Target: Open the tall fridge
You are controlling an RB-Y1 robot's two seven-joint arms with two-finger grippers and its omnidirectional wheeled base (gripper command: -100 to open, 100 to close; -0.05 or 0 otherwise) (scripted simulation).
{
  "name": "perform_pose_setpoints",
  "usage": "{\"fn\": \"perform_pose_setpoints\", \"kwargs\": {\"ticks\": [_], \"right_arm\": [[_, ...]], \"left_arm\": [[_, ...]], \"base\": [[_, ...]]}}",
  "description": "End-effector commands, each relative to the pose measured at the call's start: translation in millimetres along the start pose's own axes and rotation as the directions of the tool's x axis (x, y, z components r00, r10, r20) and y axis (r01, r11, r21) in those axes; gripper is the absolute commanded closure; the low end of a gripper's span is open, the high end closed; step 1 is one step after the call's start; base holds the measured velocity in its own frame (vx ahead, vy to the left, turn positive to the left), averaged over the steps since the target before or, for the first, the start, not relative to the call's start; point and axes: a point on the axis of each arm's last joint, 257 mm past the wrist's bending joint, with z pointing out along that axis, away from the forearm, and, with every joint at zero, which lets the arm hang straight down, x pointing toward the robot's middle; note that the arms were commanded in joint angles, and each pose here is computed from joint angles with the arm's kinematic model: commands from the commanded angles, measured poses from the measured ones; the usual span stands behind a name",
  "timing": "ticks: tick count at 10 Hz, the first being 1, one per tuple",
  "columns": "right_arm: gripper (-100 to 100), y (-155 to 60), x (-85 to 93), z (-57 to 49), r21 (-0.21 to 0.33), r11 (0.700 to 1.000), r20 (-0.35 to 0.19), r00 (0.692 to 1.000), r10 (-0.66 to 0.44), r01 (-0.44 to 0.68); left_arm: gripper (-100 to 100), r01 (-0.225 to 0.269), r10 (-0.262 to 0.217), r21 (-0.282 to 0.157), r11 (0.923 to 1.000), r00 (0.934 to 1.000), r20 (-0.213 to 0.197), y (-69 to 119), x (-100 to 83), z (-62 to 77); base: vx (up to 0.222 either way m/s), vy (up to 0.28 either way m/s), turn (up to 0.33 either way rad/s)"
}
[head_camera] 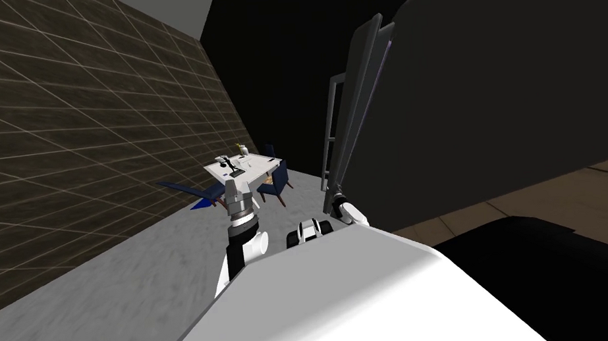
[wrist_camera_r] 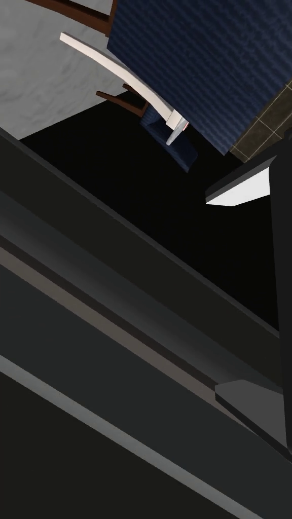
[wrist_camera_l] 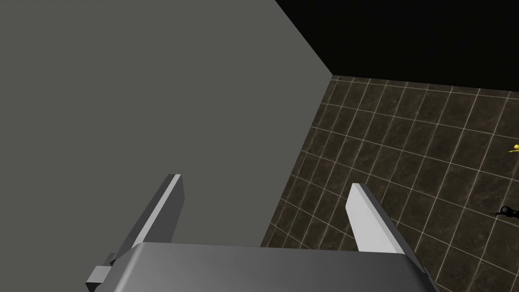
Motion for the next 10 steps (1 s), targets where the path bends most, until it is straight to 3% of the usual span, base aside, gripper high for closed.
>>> {"fn": "perform_pose_setpoints", "kwargs": {"ticks": [1, 2, 4, 5, 7, 8, 10], "right_arm": [[-100, -9, 21.7, 4.2, 0.046, 0.99, -0.048, 0.99, -0.134, 0.136], [-100, -10, 20.5, 4.2, 0.049, 0.987, -0.044, 0.988, -0.15, 0.152], [-100, -17, 36.0, 5.8, 0.078, 0.95, -0.082, 0.952, -0.296, 0.302], [-100, -21, 35.1, 5.4, 0.093, 0.943, -0.085, 0.946, -0.312, 0.319], [-100, -31, 45.8, 5.9, 0.119, 0.884, -0.12, 0.89, -0.44, 0.453], [-100, -33, 44.6, 5.6, 0.128, 0.877, -0.122, 0.885, -0.449, 0.463], [-100, -44, 51.8, 5.4, 0.152, 0.806, -0.155, 0.819, -0.552, 0.572]], "left_arm": [[0, 0.0, 0.0, 0.0, 1.0, 1.0, 0.0, 0.0, 0.0, 0.0], [0, 0.0, 0.0, 0.0, 1.0, 1.0, 0.0, 0.0, 0.0, 0.0], [0, 0.0, 0.0, 0.0, 1.0, 1.0, 0.0, 0.0, 0.0, 0.0], [0, 0.0, 0.0, 0.0, 1.0, 1.0, 0.0, 0.0, 0.0, 0.0], [0, 0.0, 0.0, 0.0, 1.0, 1.0, 0.0, 0.0, 0.0, 0.0], [0, 0.0, 0.0, 0.0, 1.0, 1.0, 0.0, 0.0, 0.0, 0.0], [0, 0.0, 0.0, 0.0, 1.0, 1.0, 0.0, 0.0, 0.0, 0.0]], "base": [[0.022, 0.033, 0.052], [0.016, 0.024, 0.03], [0.028, 0.033, 0.06], [0.032, 0.029, 0.025], [0.027, 0.035, 0.054], [0.026, 0.034, 0.025], [0.027, 0.021, 0.043]]}}
